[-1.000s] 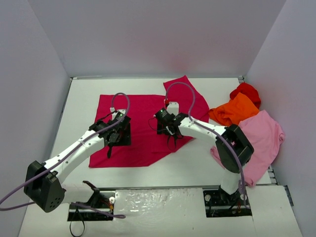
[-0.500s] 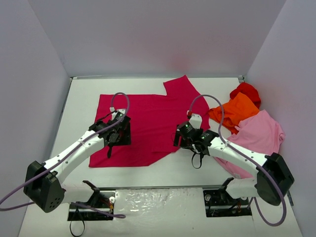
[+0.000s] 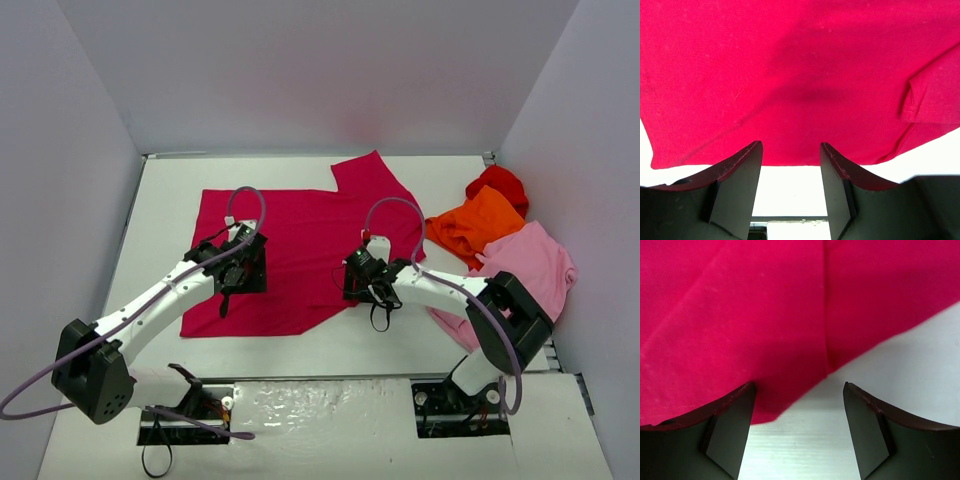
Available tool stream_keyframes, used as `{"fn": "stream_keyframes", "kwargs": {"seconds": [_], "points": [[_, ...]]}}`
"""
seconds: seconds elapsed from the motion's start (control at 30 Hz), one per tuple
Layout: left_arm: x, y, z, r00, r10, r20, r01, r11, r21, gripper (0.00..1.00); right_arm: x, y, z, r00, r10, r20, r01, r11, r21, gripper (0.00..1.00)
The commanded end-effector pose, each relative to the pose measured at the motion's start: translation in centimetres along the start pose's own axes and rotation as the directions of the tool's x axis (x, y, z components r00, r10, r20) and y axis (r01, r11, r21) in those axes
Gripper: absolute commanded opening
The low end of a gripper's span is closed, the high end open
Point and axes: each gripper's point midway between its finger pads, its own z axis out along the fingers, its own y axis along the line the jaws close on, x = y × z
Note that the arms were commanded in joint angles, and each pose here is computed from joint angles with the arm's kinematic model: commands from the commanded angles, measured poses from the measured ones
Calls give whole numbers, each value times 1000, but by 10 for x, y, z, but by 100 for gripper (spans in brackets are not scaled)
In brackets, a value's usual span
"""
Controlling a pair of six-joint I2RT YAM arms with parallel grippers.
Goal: Fold and stack the t-shirts
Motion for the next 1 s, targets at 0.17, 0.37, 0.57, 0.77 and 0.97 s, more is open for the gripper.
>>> {"fn": "stream_keyframes", "kwargs": {"seconds": [0.17, 0.37, 0.57, 0.77, 0.97], "points": [[-13, -3, -7, 999, -3, 49, 3, 1000, 11, 47, -39, 27, 6, 998, 6, 66, -2, 998, -57, 57], [-12, -2, -7, 999, 2, 46, -2, 1000, 5, 47, -41, 34, -1, 998, 24, 60, -19, 995, -94, 30], [-13, -3, -6, 999, 2, 45, -2, 1000, 6, 47, -39, 30, -11, 997, 42, 59, -36, 994, -103, 0], [-15, -5, -4, 999, 1, 44, -2, 1000, 7, 47, -39, 27, -28, 997, 48, 65, -40, 992, -118, 4], [-16, -8, -3, 999, 1, 40, -1, 1000, 14, 47, -33, 17, -38, 998, 41, 56, -35, 993, -114, 16]]}}
